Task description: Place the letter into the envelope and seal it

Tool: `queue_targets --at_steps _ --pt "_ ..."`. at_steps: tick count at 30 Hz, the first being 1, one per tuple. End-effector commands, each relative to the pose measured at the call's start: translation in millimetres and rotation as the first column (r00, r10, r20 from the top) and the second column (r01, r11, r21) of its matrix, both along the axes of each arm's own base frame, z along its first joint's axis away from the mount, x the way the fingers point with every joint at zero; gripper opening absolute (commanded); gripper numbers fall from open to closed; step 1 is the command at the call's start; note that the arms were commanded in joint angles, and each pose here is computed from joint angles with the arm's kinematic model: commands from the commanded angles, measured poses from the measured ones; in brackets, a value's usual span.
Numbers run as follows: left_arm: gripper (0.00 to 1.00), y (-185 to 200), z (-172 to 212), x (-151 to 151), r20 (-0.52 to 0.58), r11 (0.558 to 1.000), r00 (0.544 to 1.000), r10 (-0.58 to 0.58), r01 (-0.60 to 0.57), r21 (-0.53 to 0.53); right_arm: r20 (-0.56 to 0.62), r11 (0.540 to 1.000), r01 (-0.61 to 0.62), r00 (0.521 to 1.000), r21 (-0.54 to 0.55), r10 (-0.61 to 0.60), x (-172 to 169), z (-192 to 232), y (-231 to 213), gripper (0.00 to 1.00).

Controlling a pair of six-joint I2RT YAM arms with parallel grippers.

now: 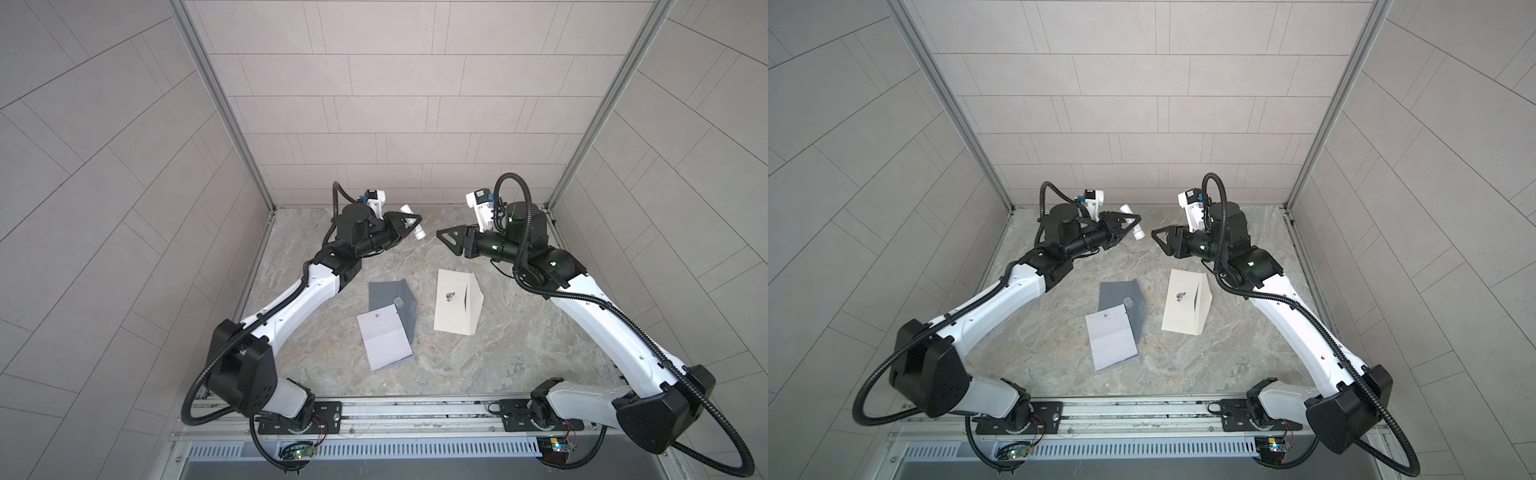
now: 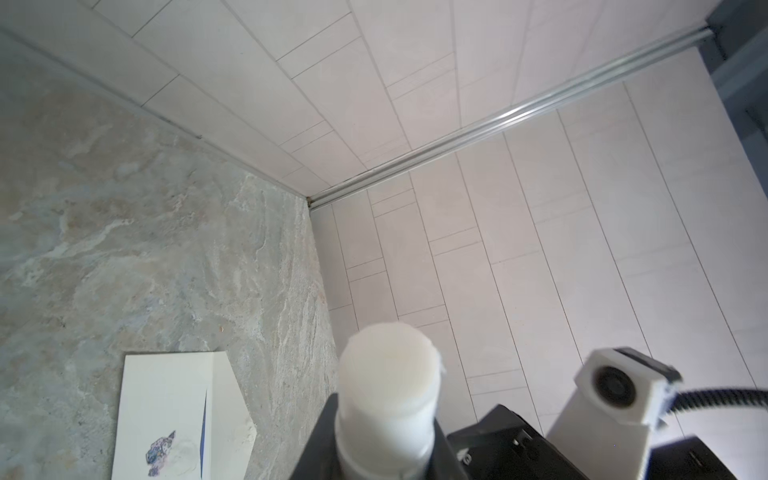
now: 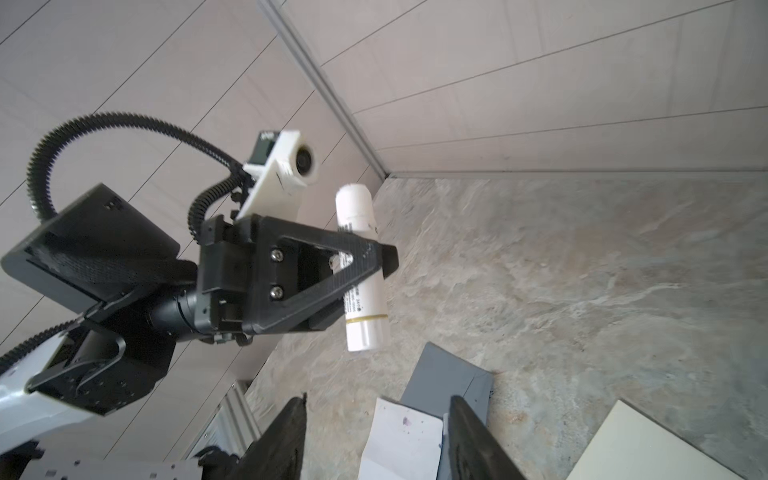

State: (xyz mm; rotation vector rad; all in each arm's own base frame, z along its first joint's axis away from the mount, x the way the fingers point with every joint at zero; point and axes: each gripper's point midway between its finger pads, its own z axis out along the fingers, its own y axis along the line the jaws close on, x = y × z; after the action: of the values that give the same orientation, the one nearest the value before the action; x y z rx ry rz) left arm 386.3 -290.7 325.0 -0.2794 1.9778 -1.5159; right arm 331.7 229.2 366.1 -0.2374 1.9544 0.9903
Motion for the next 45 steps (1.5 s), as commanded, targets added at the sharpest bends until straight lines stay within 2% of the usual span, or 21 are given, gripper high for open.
queue_targets --at_steps 1,5,10,16,28,37,45 --pt "0.00 -8 -8 5 -0.206 0.992 0.978 0.021 -0.046 -0.116 0.087 0.993 0.111 0.990 0.032 -0.113 13 18 -1 0.55" --pt "0.00 -11 -21 7 -0.348 0.980 0.937 0.021 -0.088 -0.179 0.091 0.997 0.068 0.994 -0.047 -0.063 10 7 18 0.54" --pt "0.00 -21 -17 11 -0.417 0.951 0.908 -0.044 -0.090 -0.296 0.067 0.978 0.072 0.996 -0.196 -0.060 15 -16 22 0.55" --pt "0.00 -27 -28 11 -0.473 0.933 0.877 -0.085 -0.097 -0.346 0.062 0.955 0.119 0.992 -0.270 -0.106 23 -31 13 0.54" --pt "0.00 -36 -23 10 -0.472 0.921 0.872 -0.126 -0.074 -0.382 0.047 0.957 0.088 0.996 -0.277 -0.078 35 -42 27 0.50" --pt "0.00 -37 -24 8 -0.476 0.921 0.869 -0.133 -0.069 -0.384 0.031 0.950 0.092 0.996 -0.300 -0.086 47 -50 32 0.34" --pt "0.00 -38 -25 8 -0.473 0.917 0.870 -0.140 -0.066 -0.393 0.034 0.954 0.111 0.994 -0.278 -0.106 54 -54 34 0.33"
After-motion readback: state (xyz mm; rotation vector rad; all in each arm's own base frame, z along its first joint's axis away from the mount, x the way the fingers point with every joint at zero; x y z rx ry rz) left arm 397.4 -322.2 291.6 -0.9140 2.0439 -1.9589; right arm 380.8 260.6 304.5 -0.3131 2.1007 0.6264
